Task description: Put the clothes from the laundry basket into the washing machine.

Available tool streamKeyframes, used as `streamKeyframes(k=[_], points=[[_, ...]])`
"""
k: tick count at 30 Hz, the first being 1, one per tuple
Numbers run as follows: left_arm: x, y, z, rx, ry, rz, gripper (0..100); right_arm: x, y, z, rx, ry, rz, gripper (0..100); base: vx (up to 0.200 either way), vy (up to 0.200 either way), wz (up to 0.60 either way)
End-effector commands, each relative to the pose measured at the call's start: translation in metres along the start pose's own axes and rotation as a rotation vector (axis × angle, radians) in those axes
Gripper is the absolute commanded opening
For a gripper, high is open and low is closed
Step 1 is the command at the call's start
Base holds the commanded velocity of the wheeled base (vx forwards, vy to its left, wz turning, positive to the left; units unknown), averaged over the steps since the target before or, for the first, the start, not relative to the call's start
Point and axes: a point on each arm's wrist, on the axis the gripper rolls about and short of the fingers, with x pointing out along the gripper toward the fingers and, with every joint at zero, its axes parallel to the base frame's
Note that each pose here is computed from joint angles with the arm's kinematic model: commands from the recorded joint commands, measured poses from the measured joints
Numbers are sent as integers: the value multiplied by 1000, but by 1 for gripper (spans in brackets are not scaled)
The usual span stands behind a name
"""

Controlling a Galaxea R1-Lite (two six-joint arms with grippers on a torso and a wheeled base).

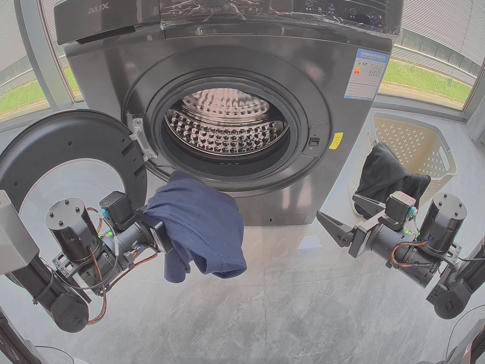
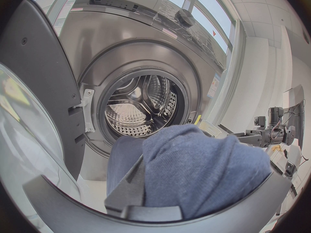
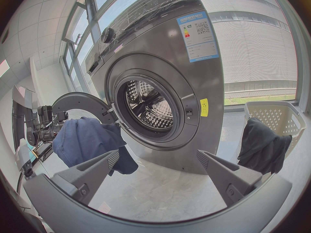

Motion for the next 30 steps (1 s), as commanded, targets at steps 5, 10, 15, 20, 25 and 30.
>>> streamKeyframes(k=[5, 10, 15, 20, 25, 30], points=[[0, 3, 0, 0, -1, 10, 0, 2, 2, -2, 3, 7, 9, 100, 80, 0, 0], [1, 4, -5, 4, 18, 12, 0, 1, 2, -3, 3, 10, 9, 100, 160, 0, 0], [2, 3, -9, 6, 32, 11, 0, 1, 3, -3, 3, 12, 10, 100, 0, 0, 0], [3, 2, -13, 5, 49, 6, 0, 1, 3, -3, 3, 13, 9, 100, 0, 200, 0], [3, 2, -14, 4, 51, 6, 0, 1, 3, -3, 3, 13, 9, 100, 0, 40, 0], [2, 0, -16, 5, 63, 2, 0, 1, 3, -4, 3, 15, 8, 100, 0, 0, 0]])
